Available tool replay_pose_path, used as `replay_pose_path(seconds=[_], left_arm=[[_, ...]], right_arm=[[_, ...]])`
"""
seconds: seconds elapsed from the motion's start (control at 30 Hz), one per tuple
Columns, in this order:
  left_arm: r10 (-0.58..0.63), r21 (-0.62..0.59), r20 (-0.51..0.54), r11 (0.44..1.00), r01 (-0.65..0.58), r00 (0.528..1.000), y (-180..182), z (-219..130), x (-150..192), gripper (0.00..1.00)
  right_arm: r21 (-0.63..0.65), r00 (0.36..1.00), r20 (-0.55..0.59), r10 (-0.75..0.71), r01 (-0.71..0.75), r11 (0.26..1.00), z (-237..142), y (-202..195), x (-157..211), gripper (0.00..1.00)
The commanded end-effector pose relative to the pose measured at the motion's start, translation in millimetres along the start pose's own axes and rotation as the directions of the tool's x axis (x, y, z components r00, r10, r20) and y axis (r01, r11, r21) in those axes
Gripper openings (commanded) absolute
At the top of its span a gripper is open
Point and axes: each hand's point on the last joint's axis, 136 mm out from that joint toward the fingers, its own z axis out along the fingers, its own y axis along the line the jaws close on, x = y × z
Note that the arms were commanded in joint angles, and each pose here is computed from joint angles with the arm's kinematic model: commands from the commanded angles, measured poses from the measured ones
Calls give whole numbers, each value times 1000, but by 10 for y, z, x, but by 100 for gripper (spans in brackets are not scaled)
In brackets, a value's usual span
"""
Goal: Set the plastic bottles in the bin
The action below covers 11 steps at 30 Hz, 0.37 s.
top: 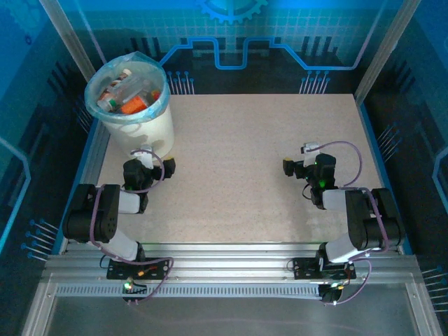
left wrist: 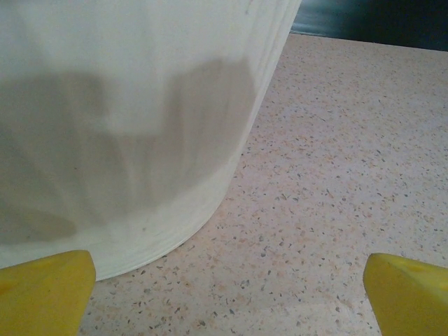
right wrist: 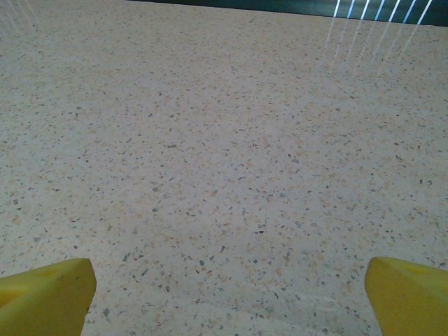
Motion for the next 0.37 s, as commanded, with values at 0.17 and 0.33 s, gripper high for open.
replay_pose_path(seconds=[0.17,0.33], left_arm=[[38,-4,24,999,-38,999,-65,36,-145,99],[34,-79,44,996,-30,998,26,13,-159,99]], right_arm=[[7,999,28,-20,20,1000,18,12,-99,100],[7,999,27,-21,21,1000,19,11,-98,100]])
